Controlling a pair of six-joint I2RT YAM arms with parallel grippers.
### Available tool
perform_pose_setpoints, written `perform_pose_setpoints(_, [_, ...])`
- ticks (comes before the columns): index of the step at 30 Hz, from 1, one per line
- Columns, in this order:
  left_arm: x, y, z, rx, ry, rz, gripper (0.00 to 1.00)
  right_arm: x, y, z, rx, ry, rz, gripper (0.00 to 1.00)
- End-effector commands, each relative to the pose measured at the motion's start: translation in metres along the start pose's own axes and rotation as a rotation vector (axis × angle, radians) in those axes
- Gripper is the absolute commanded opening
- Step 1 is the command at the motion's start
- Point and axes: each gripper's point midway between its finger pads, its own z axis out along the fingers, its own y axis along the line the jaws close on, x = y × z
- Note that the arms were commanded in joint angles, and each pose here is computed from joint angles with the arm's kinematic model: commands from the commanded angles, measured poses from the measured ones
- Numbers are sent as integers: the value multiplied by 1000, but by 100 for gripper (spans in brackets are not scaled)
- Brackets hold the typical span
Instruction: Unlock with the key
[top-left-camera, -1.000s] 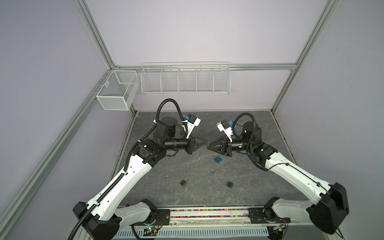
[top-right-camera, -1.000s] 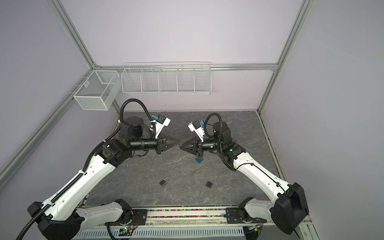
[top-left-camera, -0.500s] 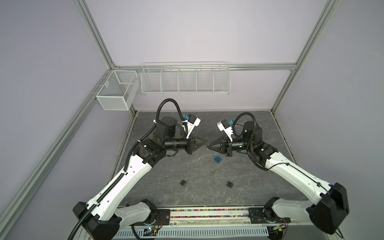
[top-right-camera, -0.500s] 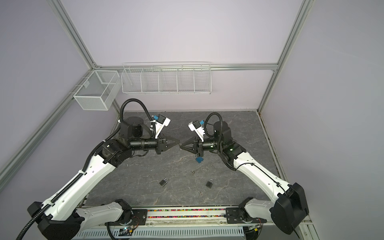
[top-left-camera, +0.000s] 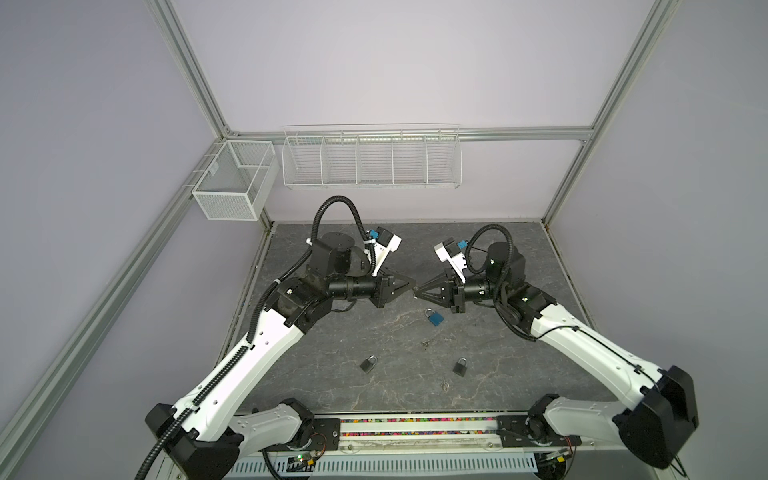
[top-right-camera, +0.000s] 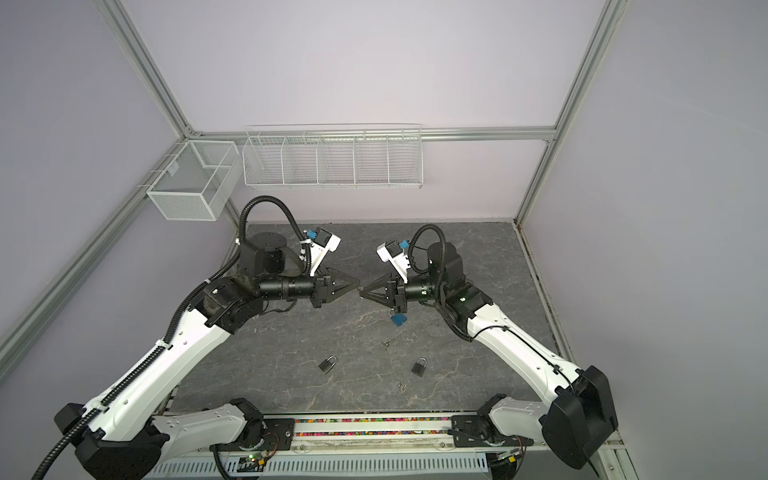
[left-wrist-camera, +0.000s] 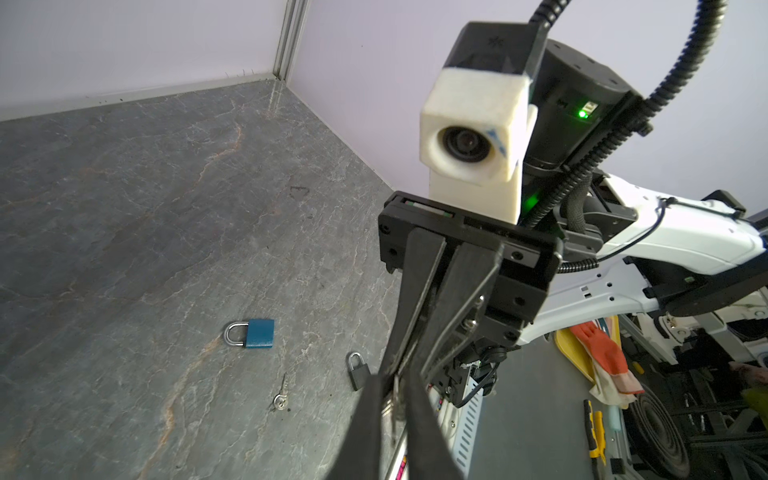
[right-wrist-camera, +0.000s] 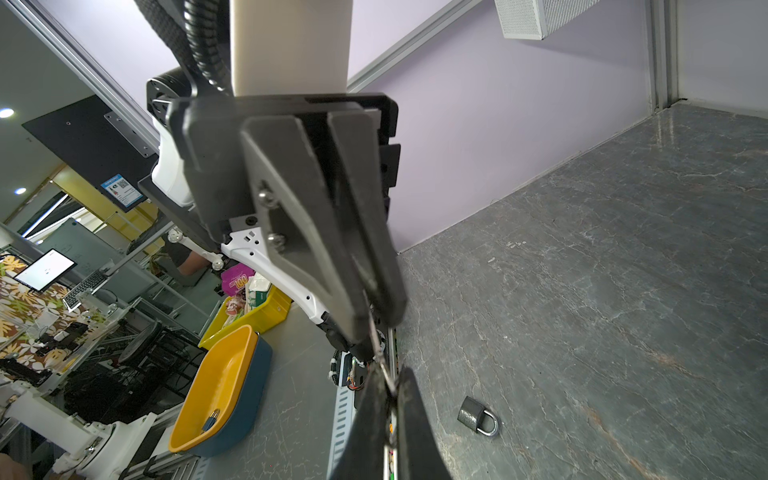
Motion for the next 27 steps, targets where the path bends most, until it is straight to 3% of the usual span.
perform_pose_setpoints(1, [-13,-4,-11,-21,-55,5,37,-3,9,-5,-6,-18,-31,6])
perform_pose_setpoints(4, [-13,2,-18,-72,-83,-18,57,-2,7,-6,14,-19,-11,6])
perform_pose_setpoints(7, [-7,16,-25,-161,-115,-74,64,2,1,-9,64,-16,32,6])
perform_pose_setpoints(11, [16,46,-36,-313,-134,-188,70,17,-22,-15,203,-11,133,6])
perform_pose_setpoints(20, [129,130,-41,-725,79,-425,73,67,-54,-16,401,58,334,6])
perform_pose_setpoints(27, [200,155,-14,-804,264,-472,75,113,-63,-18,463,81,404,6])
